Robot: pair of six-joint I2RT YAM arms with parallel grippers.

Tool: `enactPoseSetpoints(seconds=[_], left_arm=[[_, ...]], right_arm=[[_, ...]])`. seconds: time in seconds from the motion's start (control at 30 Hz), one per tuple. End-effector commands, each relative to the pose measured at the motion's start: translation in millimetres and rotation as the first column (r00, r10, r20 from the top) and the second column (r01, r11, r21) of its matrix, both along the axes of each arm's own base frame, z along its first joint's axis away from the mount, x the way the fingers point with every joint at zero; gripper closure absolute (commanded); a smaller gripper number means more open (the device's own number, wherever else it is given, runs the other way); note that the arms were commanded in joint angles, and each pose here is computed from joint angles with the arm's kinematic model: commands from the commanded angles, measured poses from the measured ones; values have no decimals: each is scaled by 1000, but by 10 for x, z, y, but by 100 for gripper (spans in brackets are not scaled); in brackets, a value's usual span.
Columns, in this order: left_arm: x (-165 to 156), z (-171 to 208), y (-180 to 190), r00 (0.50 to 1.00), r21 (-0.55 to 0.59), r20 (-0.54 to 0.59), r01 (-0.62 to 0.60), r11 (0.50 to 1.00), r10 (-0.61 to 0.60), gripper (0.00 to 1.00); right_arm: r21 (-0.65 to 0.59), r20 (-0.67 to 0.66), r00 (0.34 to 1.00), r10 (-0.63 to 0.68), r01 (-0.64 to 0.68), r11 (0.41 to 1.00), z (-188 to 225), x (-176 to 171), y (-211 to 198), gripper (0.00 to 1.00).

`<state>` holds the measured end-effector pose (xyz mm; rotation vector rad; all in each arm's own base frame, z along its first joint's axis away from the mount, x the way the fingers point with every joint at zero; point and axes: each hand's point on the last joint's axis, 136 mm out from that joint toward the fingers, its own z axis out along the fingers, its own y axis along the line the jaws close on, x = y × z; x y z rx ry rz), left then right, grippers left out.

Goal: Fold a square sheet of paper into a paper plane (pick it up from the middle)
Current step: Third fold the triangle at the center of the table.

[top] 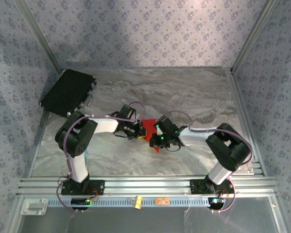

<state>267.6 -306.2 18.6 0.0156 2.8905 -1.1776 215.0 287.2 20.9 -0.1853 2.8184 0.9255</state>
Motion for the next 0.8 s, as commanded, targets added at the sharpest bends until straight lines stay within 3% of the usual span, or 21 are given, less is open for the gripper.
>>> enactPoseSetpoints(seconds=[0.0,0.2,0.37,0.53,0.77], left_arm=[[-57,-249,203,999,90,-43,-19,996,23,99],[-68,-252,190,999,81,-48,-16,997,20,99],[-56,-250,170,999,72,-50,-14,997,18,99],[-58,-247,188,999,78,-48,-17,997,21,99],[-43,-257,220,998,88,-49,-19,996,24,99]], right_arm=[[-41,-51,999,10,-12,999,-55,-185,-123,98],[37,18,1000,-2,1,999,187,144,155,98],[24,-3,1000,-13,13,1000,41,309,250,98],[-7,-50,998,-23,22,1000,-166,87,70,97],[-31,-55,998,-15,14,999,-133,-262,-272,95]])
